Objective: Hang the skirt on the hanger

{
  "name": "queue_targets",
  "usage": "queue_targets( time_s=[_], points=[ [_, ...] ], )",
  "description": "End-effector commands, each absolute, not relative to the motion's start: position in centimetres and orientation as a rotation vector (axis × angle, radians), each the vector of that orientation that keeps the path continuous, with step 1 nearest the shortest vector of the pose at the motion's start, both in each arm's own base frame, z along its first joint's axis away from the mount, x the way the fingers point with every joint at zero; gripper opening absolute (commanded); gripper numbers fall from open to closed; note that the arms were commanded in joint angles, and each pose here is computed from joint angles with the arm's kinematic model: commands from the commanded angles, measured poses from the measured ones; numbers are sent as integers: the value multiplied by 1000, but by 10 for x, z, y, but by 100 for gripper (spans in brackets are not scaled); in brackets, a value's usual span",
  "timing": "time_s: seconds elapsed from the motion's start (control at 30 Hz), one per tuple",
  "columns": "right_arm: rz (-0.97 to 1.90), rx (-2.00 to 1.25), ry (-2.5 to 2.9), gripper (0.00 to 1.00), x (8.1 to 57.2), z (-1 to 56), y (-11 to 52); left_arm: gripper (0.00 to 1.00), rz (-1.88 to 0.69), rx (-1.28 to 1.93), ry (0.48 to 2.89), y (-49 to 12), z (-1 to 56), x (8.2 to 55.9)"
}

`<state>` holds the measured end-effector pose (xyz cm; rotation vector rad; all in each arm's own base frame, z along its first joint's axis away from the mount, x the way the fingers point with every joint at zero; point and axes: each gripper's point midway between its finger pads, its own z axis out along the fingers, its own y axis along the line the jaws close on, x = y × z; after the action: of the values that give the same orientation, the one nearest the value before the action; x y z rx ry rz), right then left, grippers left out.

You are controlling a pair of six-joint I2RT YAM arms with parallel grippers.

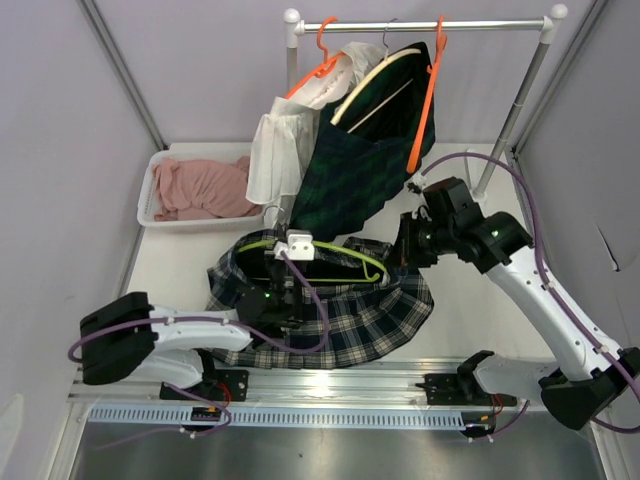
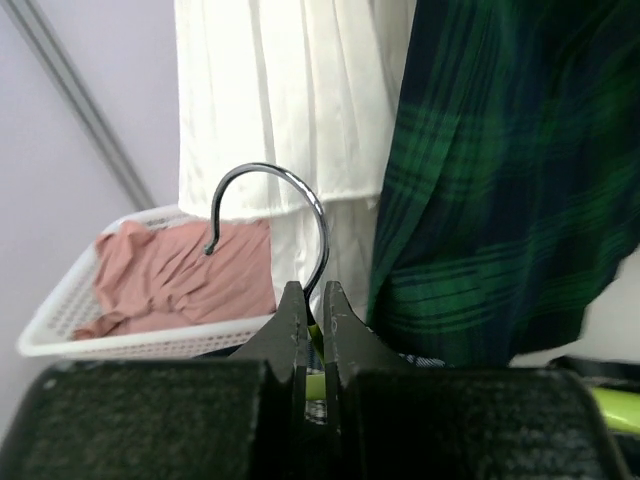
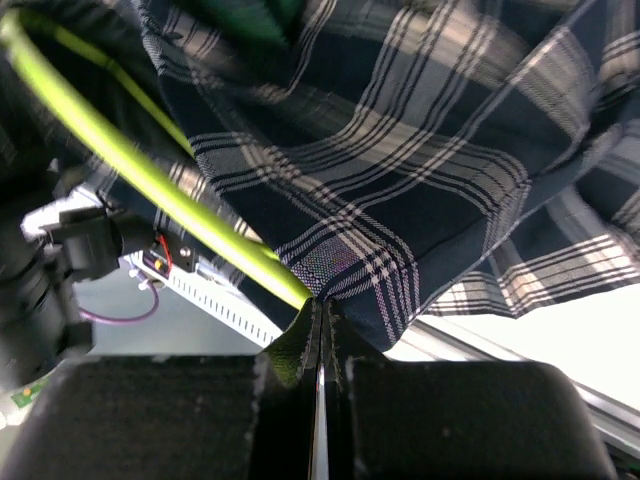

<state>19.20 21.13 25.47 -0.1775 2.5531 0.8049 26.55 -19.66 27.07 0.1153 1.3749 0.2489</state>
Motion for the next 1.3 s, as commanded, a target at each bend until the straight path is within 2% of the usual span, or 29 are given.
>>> queue_targets(
  time_s=[0.0, 0.03, 0.13, 0.23, 0.27, 0.5, 0.63, 1.07, 1.27],
  points=[
    [936, -237, 2310, 0, 222, 320, 229, 0, -8, 153, 1199, -222, 319, 244],
    [940, -239, 2297, 0, 225, 326, 230, 0, -61, 283, 1239, -246, 304, 243],
    [925, -234, 2296, 0, 232, 329, 227, 0, -201, 381, 1269, -261, 308, 236],
    [928, -228, 2293, 0, 237, 331, 225, 0, -259, 437, 1279, -272, 313, 231],
    [926, -222, 2296, 0, 239, 330, 225, 0, -284, 551, 1296, -285, 304, 226],
    [874, -191, 2329, 0, 249, 323, 217, 0, -434, 806, 1367, -317, 279, 204],
    [839, -164, 2334, 0, 251, 321, 206, 0, -478, 847, 1385, -318, 279, 198],
    [649, -89, 2285, 0, 249, 376, 178, 0, -708, 994, 1332, -341, 291, 173],
    [513, -88, 2303, 0, 247, 365, 189, 0, -820, 1043, 1305, -357, 296, 158]
  ],
)
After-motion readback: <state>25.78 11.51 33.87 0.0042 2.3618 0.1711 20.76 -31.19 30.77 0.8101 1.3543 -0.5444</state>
